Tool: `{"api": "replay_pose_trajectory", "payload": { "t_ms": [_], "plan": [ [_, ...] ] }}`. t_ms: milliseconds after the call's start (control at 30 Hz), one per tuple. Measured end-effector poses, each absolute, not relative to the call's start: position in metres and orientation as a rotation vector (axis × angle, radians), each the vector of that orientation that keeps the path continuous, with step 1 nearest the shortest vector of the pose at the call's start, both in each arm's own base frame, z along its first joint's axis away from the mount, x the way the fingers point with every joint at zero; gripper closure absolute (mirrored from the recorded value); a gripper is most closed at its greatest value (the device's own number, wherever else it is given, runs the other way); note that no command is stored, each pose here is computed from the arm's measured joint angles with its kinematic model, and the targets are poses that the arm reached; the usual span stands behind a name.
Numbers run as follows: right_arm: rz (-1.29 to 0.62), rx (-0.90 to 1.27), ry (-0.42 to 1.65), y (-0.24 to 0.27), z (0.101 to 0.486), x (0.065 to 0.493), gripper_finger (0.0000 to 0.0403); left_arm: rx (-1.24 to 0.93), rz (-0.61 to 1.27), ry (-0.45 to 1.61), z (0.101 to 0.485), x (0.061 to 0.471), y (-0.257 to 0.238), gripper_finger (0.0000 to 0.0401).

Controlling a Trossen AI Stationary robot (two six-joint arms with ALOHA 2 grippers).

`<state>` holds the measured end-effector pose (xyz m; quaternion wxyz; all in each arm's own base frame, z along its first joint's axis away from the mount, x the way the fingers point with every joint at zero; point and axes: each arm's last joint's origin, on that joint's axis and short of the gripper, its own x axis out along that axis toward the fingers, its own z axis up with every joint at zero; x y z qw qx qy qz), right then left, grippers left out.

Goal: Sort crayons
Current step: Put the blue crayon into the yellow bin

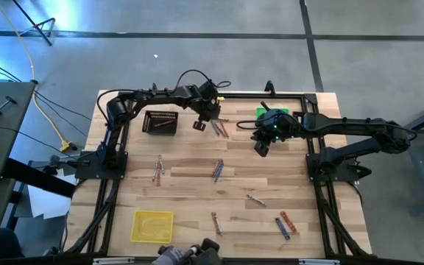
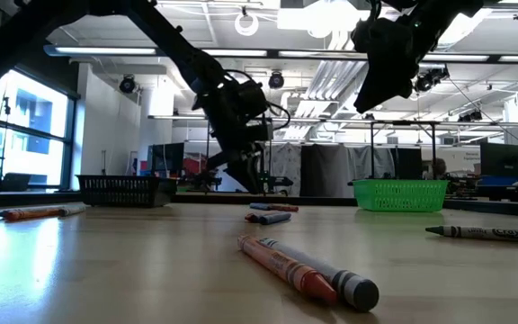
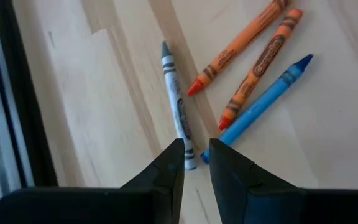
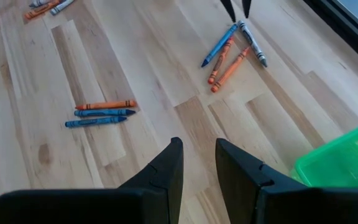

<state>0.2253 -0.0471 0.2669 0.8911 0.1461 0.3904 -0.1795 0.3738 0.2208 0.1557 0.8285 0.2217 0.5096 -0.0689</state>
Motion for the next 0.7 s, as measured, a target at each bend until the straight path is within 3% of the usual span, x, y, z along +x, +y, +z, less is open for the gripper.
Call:
{"api": "replay_pose_trajectory", "payload": {
  "t_ms": [700],
  "plan": [
    [-0.375, 0.298, 0.781, -0.048, 0.269, 0.227, 0.0314, 0.384, -0.218, 1.129, 0.141, 0.363, 0.228, 0.0339]
  ]
}}
